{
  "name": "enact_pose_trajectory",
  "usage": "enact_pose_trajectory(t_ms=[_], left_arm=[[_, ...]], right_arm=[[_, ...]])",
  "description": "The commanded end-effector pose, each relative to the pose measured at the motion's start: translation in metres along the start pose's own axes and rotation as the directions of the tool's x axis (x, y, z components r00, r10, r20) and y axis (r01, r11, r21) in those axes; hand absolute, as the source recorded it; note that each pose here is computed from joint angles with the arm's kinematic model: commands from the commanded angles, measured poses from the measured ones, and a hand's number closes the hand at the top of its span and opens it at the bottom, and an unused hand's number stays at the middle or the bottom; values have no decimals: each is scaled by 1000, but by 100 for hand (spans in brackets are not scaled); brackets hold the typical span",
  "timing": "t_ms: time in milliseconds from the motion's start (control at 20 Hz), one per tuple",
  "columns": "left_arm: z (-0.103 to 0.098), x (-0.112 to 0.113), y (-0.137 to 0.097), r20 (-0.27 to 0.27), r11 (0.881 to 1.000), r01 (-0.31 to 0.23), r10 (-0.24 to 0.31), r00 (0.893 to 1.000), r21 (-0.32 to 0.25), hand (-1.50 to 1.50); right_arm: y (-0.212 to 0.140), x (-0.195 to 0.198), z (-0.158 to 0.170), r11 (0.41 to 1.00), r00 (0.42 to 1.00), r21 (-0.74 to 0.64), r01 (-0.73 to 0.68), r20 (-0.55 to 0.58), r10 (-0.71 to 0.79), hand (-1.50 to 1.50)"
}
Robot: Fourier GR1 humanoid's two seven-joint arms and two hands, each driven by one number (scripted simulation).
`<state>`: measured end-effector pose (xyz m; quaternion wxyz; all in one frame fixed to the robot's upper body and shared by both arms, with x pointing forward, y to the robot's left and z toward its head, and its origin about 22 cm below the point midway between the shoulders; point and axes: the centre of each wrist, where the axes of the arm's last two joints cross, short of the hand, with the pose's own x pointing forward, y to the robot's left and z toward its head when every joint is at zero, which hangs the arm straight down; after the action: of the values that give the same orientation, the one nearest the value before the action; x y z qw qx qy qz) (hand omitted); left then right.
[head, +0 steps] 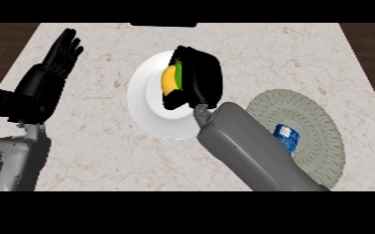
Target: Pick the lemon from the placemat and place it in the plate
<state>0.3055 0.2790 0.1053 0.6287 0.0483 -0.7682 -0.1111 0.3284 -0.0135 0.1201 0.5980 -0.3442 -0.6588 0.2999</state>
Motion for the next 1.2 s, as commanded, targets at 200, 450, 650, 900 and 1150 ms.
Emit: enact_pose_trajectory(t_ms=[200, 450, 650, 900, 1150], left_arm=[[-9, 9, -4, 6, 1000, -4, 5, 1000, -25, 0], [-8, 9, -26, 51, 999, 9, -6, 999, -52, 0], [-15, 16, -16, 25, 999, -7, 8, 1000, -52, 0], [-6, -7, -39, 24, 997, -11, 13, 1000, -83, 0], [-13, 14, -17, 32, 997, 5, -3, 999, -71, 0]], right_arm=[[40, -16, -35, 996, 995, 9, -91, -42, 92, 150], [41, -35, -51, 1000, 984, 5, 24, -178, -22, -150], [44, -35, -49, 994, 979, 33, 109, -176, -102, -150], [44, -44, -52, 973, 968, -9, 231, -98, -231, -150], [36, -35, -55, 914, 924, -181, 363, -52, -378, -150]])
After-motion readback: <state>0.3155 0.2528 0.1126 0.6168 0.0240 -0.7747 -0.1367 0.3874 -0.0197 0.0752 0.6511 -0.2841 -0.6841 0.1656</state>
